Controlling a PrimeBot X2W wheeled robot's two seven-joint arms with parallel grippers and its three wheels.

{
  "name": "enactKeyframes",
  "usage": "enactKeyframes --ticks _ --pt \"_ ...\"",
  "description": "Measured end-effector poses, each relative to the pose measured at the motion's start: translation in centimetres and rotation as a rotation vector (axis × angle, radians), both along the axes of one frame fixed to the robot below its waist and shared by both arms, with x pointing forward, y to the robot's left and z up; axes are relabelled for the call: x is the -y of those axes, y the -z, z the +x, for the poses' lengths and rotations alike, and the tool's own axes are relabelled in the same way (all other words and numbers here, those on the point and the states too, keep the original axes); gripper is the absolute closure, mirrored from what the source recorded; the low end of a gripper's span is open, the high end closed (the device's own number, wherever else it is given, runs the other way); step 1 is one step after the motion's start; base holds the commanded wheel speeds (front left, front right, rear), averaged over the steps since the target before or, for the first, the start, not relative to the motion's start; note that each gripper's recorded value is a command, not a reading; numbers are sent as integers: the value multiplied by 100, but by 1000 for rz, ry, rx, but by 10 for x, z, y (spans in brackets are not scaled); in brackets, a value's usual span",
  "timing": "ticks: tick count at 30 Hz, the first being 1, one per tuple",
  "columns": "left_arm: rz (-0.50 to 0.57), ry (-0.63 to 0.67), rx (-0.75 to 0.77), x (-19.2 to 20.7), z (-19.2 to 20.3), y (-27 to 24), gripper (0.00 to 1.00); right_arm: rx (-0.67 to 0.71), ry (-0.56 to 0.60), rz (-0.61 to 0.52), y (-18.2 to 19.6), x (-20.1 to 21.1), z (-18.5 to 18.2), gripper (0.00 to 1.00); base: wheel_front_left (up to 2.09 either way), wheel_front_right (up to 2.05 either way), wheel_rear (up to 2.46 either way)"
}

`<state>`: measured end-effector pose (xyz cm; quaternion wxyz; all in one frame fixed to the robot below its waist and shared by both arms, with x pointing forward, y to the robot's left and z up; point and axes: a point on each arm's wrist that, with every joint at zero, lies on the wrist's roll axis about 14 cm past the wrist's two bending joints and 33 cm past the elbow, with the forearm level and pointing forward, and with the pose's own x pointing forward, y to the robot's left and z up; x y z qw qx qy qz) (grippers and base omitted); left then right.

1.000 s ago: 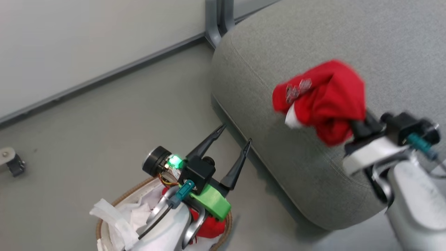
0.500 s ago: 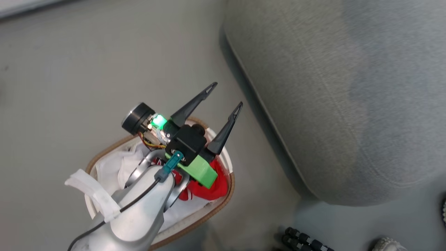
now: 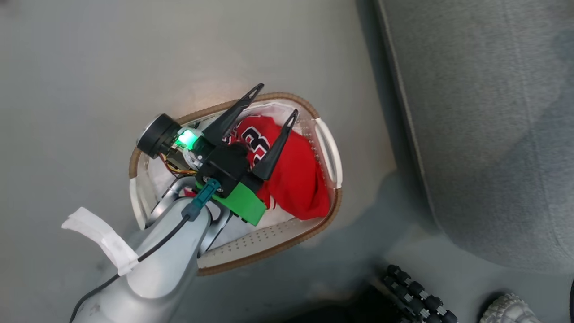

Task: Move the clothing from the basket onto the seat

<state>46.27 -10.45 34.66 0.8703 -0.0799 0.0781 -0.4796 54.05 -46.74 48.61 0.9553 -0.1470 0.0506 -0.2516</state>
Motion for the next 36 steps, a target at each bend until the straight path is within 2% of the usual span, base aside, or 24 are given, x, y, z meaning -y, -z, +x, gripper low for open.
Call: enactKeyframes --ticks 1,2,3,6,12,21,25,29,33,36 --pt "12 -12 -12 -6 1 7 0 -31 13 18 17 0 -1 94 0 0 0" --pt "25 -23 -26 -11 1 14 0 -69 23 32 34 0 -3 58 0 0 0" --pt "35 -33 -36 -16 2 19 0 -88 30 48 46 -2 -5 0 0 0 0" --pt "62 -65 -65 -29 3 31 0 -123 54 96 75 -8 -11 0 0 0 0" --pt "75 -107 -73 -38 4 25 0 -183 94 110 96 -9 -56 0 0 0 0" --pt "90 -202 -75 -58 0 -2 0 -209 52 115 87 -30 -106 0 0 0 0" --pt "97 -253 -67 -70 -5 -17 0 -169 -39 113 71 -57 -107 0 0 0 0" --pt "121 -318 -39 -89 -7 -32 0 -60 -147 140 43 -93 -93 0 0 0 0" --pt "131 -426 -23 -118 -6 -47 0 72 -254 200 13 -137 -81 0 0 0 0" --pt "139 -513 -19 -142 -9 -55 0 167 -279 290 -2 -162 -81 0 0 0 0"
